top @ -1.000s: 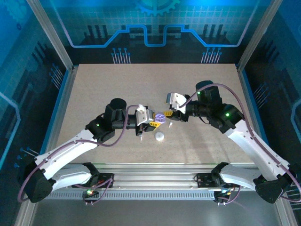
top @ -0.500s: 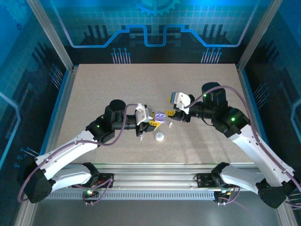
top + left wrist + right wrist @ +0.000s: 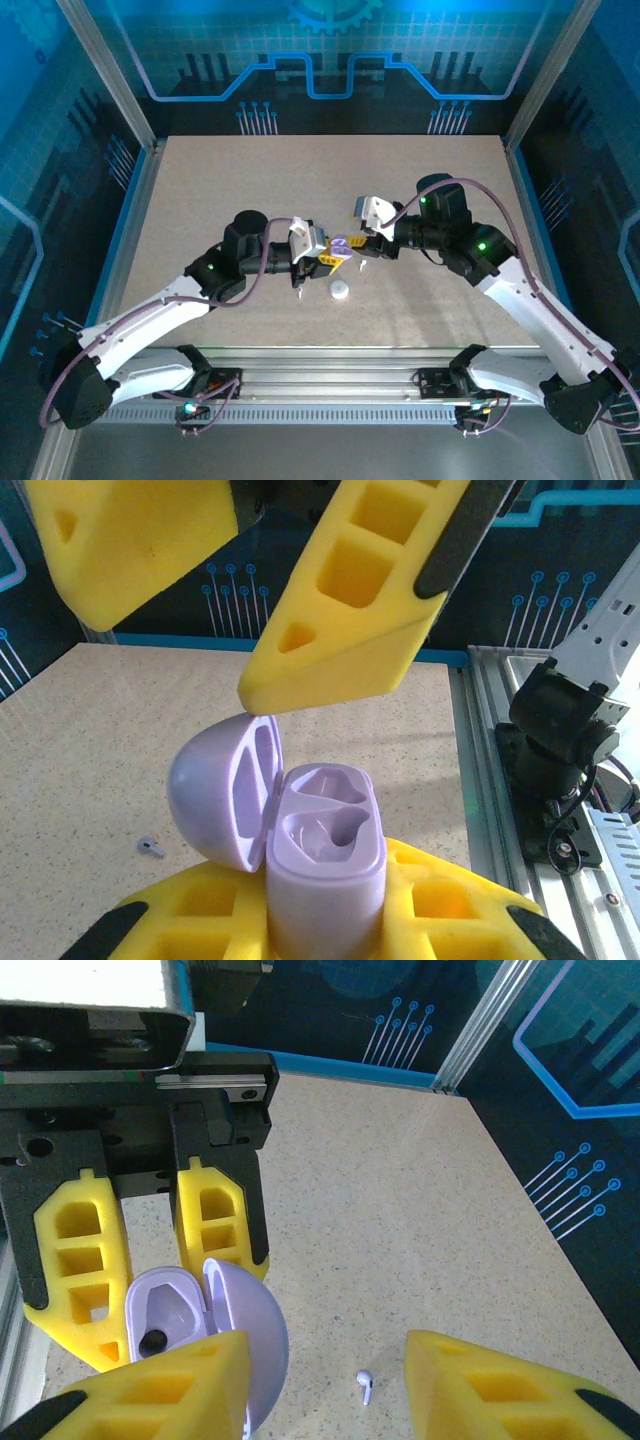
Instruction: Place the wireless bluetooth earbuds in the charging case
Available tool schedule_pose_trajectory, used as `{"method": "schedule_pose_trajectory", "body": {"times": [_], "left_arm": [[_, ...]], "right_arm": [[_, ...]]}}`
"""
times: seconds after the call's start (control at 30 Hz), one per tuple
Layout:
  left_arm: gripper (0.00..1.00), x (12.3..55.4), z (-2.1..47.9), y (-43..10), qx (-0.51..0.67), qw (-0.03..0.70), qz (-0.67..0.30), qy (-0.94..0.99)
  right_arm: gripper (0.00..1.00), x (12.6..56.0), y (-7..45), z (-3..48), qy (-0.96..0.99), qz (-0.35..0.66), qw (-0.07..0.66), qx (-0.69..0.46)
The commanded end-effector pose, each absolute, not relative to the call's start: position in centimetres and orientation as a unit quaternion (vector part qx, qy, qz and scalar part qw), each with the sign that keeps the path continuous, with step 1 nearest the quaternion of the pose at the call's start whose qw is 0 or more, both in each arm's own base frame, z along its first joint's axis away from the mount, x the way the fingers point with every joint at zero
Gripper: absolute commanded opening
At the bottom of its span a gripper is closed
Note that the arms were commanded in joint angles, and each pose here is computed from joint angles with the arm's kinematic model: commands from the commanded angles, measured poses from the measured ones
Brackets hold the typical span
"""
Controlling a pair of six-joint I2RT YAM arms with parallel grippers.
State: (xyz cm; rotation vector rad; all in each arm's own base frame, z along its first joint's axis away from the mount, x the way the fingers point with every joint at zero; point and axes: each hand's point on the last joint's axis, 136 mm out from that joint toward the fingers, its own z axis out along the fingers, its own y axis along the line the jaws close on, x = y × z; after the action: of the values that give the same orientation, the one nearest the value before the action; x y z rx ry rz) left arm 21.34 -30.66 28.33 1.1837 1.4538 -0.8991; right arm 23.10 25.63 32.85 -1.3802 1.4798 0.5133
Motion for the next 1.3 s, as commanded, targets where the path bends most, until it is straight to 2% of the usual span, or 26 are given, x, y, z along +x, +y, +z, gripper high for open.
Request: {"method": "schedule_pose_trajectory", "body": {"times": [0.0,0.4,0.57,0.73,0.87,1.07,1.27], "left_arm": [[0.23,21.1,30.7,-31.1,0.495,0.524,-0.389,0.573],[0.23,20.5,31.1,-30.8,0.502,0.532,-0.388,0.561],[0.22,22.1,30.1,-30.1,0.47,0.539,-0.369,0.594],[0.22,24.3,30.3,-27.8,0.402,0.564,-0.367,0.621],[0.2,26.8,29.6,-24.8,0.33,0.578,-0.349,0.659],[0.2,29.4,28.6,-20.2,0.24,0.595,-0.31,0.702],[0.2,30.5,27.3,-16.3,0.157,0.605,-0.267,0.734]], "right_arm": [[0.45,23.3,25.9,32.9,0.606,0.214,0.507,-0.575],[0.44,24.2,25.8,32.8,0.616,0.199,0.514,-0.562],[0.47,25.0,25.5,34.1,0.628,0.201,0.539,-0.524],[0.49,25.7,24.9,34.6,0.669,0.213,0.533,-0.472],[0.52,27.1,24.0,33.4,0.732,0.207,0.502,-0.411],[0.53,29.0,23.7,29.6,0.812,0.189,0.42,-0.358],[0.52,30.6,25.3,26.0,0.843,0.185,0.349,-0.366]]}}
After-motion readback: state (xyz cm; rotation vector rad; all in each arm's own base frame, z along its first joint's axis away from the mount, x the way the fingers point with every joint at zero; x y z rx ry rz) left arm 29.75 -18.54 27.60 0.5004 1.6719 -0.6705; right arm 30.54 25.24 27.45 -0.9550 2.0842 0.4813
